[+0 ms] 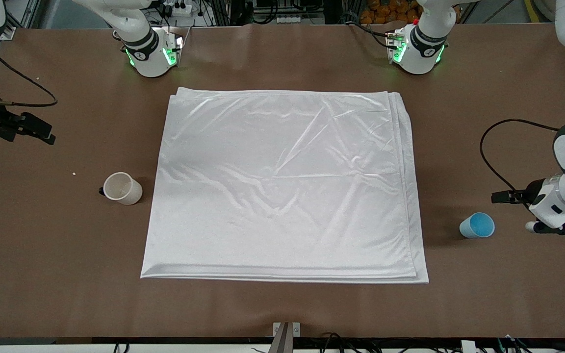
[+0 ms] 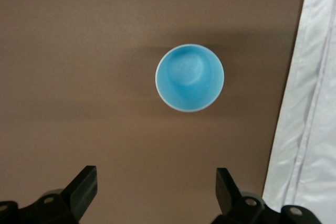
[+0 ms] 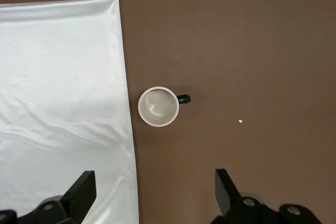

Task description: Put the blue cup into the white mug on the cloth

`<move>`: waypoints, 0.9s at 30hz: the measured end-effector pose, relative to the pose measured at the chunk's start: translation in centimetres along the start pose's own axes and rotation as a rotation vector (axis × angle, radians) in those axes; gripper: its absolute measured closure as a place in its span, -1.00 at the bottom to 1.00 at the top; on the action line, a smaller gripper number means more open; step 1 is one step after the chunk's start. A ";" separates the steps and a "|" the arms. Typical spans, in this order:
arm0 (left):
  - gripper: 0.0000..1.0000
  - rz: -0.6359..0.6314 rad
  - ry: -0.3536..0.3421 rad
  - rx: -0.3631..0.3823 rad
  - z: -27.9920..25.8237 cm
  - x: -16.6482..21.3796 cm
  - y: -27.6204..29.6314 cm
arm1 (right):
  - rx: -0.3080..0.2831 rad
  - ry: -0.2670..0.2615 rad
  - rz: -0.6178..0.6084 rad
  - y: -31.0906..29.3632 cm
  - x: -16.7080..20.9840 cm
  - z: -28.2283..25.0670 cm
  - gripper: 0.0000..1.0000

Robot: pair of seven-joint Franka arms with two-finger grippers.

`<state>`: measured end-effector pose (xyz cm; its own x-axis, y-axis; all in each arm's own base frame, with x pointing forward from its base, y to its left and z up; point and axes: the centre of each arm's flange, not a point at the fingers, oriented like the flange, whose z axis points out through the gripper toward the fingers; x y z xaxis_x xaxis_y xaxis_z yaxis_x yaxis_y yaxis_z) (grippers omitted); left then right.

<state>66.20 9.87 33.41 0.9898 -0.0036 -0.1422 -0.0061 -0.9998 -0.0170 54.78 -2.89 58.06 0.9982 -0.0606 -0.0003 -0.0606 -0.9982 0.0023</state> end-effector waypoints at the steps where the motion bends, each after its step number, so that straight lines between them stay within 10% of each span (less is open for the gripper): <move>1: -1.00 0.002 0.003 0.000 0.5 0.2 0.0 | 0.000 0.004 -0.021 0.0 0.1 0.2 -1.00; 27: -1.00 0.011 0.092 0.014 7.3 4.5 -1.5 | 0.009 -0.019 -0.802 0.8 -0.3 11.7 -1.00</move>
<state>69.61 11.45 25.53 0.9986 -0.0164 -0.0504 -0.0180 -0.9994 -0.0300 54.45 -3.65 46.36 0.7373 0.6754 -0.0157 0.6752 -0.7375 -0.0138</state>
